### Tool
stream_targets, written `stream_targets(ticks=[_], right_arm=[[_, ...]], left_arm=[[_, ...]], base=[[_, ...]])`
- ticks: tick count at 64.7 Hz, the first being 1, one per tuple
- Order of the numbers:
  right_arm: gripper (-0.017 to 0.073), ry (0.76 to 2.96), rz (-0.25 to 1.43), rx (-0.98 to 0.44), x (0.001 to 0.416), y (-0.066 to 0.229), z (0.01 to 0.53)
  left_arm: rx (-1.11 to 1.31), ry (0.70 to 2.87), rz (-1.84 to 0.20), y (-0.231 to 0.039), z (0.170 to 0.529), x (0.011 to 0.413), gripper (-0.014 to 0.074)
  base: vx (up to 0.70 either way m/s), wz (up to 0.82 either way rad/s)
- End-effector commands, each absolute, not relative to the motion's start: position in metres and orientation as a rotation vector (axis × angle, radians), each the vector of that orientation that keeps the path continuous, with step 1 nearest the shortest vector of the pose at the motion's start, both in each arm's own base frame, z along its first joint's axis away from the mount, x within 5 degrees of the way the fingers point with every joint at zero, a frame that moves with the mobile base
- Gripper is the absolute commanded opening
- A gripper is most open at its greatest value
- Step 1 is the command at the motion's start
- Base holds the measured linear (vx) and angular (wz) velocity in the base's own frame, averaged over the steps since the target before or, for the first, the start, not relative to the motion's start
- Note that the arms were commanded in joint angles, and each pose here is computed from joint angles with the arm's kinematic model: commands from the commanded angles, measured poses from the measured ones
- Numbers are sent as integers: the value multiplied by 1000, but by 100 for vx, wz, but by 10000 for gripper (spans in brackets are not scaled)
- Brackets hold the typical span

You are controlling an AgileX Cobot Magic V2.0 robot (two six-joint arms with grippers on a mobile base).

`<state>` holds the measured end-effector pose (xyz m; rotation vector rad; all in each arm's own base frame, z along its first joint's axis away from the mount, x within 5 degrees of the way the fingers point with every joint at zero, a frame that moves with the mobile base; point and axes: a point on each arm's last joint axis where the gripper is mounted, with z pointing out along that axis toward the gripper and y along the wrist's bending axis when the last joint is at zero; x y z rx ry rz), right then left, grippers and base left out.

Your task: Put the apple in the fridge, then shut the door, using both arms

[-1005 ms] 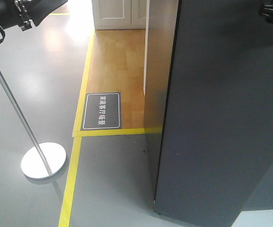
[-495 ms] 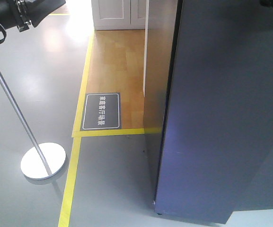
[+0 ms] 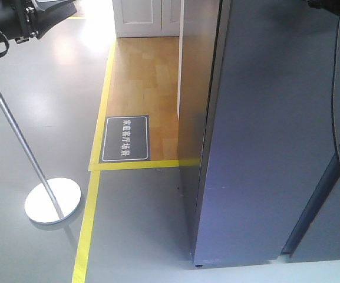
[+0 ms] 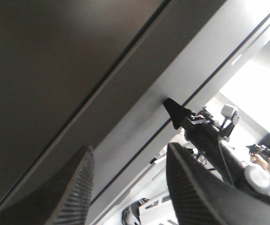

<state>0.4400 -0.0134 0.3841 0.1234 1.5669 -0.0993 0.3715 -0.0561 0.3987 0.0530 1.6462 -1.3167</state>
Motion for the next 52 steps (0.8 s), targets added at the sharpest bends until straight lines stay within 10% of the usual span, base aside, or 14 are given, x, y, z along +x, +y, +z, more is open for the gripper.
stream_targets(ticks=[1, 16, 28, 40, 52], right_arm=[[559, 1547, -103, 68, 436, -10, 399], [503, 1574, -2, -78, 406, 4, 431], [295, 1583, 131, -241, 358, 21, 470], [-17, 1601, 250, -433, 304, 37, 497], [-6, 1600, 307, -558, 262, 46, 513]], left_arm=[[44, 1545, -1326, -55, 429, 360, 356], [33, 1546, -1317, -54, 428, 360, 356], [35, 1546, -1318, -54, 428, 360, 312], [100, 1536, -1367, -58, 431, 354, 139], [211, 1523, -1430, -63, 436, 342, -8]], base=[[0, 0], [0, 0], [0, 0], [0, 0], [0, 0]])
